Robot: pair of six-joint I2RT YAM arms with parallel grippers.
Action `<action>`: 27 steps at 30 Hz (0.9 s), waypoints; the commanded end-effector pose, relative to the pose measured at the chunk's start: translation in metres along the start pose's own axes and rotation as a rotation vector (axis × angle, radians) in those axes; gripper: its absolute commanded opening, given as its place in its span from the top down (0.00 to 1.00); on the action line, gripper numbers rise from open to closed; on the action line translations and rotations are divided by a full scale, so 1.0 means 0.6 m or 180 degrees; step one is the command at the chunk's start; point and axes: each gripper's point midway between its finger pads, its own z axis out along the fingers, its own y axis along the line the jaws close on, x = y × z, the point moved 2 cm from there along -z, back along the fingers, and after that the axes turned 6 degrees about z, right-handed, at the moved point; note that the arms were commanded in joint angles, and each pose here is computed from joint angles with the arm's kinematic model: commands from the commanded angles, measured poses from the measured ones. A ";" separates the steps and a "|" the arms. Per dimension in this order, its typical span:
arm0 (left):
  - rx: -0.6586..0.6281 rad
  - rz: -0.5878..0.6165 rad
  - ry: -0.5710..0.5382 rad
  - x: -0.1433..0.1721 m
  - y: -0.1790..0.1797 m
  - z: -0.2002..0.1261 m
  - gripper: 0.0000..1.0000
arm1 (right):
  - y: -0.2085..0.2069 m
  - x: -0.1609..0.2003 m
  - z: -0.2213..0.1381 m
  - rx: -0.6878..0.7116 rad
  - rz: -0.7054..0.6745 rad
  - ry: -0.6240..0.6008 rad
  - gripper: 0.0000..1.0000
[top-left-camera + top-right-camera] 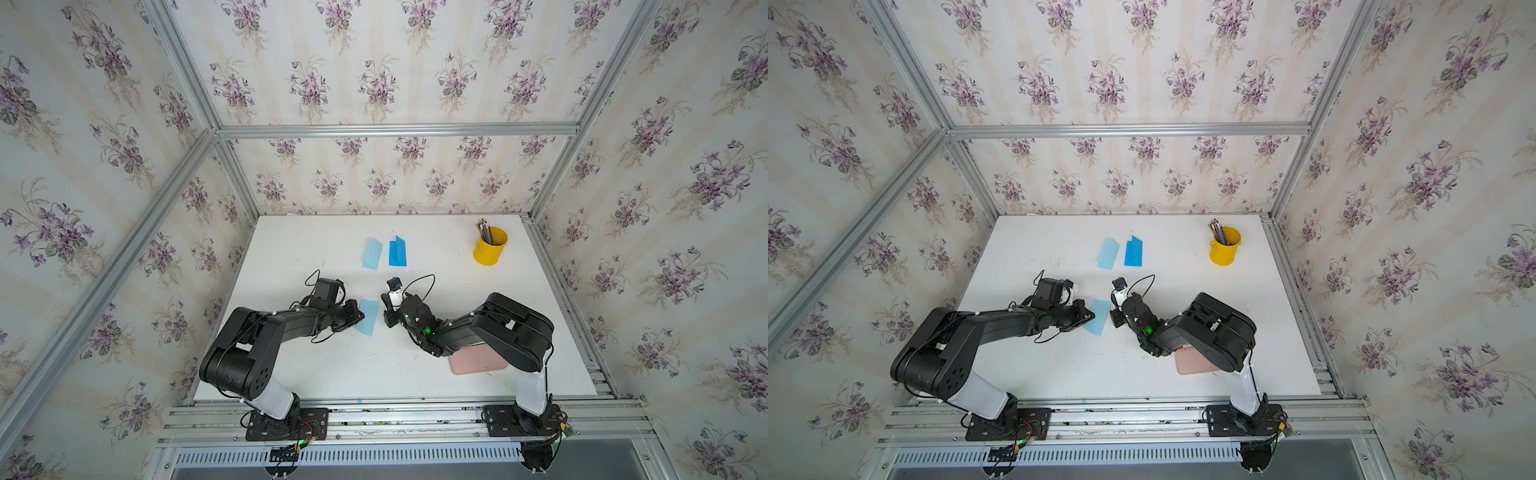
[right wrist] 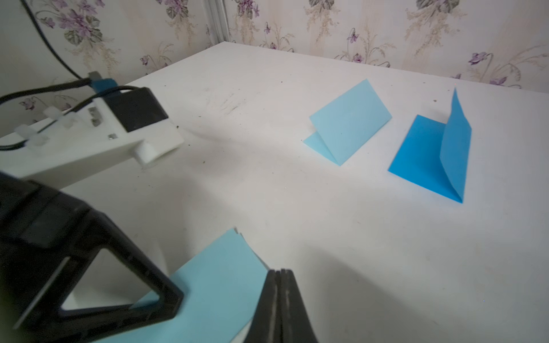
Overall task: Fold the square paper along the opposite sides
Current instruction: Smooth out the paper at the center of the board.
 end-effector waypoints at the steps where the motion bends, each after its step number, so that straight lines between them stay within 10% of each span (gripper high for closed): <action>1: -0.0520 -0.0320 0.0128 0.034 0.057 -0.002 1.00 | 0.036 0.008 0.007 -0.0262 -0.0027 0.0008 1.00; 15: -0.0411 -0.0290 0.0128 0.036 0.057 -0.002 1.00 | 0.059 0.081 0.037 -0.0465 -0.0214 0.0415 1.00; 27: -0.0493 0.0774 0.0530 0.018 0.040 -0.007 1.00 | 0.022 0.136 -0.013 -0.0251 -0.0672 0.0801 1.00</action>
